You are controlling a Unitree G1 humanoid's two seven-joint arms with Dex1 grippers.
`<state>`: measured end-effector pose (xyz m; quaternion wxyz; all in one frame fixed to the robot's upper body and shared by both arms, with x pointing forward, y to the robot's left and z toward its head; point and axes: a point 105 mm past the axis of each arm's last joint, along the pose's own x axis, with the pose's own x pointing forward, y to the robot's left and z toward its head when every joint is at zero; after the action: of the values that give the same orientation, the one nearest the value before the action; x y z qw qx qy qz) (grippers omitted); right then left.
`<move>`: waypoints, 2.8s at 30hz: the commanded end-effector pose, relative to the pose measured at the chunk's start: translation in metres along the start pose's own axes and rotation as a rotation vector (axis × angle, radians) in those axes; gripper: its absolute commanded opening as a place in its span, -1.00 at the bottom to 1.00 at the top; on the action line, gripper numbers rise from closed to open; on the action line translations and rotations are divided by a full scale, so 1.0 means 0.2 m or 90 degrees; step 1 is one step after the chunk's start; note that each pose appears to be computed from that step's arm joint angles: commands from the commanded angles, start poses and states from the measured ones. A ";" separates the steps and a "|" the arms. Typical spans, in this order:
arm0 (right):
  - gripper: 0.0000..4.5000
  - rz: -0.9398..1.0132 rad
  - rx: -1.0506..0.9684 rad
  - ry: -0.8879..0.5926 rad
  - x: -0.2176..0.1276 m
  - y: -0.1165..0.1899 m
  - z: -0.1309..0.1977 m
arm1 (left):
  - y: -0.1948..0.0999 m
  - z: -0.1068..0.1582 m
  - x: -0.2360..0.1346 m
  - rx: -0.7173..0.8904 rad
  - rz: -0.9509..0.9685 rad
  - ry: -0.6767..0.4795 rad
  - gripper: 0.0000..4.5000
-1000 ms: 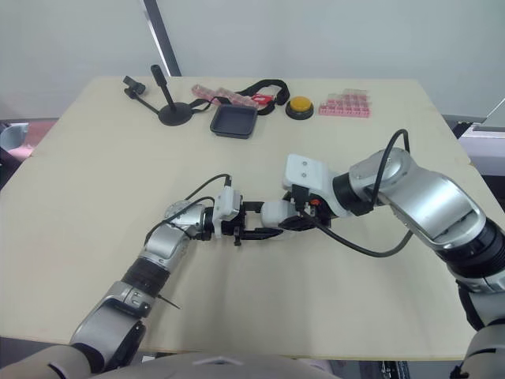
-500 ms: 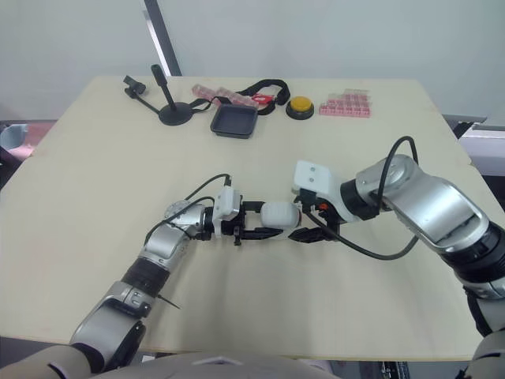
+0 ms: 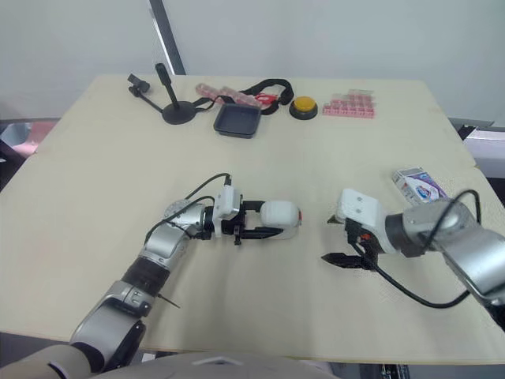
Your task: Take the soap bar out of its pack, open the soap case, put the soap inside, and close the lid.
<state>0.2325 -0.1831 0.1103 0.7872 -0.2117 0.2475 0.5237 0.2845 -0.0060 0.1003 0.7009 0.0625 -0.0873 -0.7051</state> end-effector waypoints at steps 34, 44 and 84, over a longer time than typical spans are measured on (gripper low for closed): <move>-0.99 -0.087 -0.262 -0.327 0.05 0.08 0.54 | 0.02 0.03 -0.03 0.018 0.002 0.005 -0.15; -0.99 -0.073 -0.266 -0.315 0.07 0.12 0.62 | 0.01 0.02 -0.03 0.016 0.002 0.008 -0.15; -0.99 -0.039 -0.197 -0.241 0.12 0.14 0.52 | 0.02 0.02 -0.02 0.016 0.007 0.004 -0.15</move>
<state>0.2323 -0.0916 0.1670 0.7916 -0.2253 0.0235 0.5674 0.2869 -0.0020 0.1001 0.7049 0.0670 -0.0835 -0.7012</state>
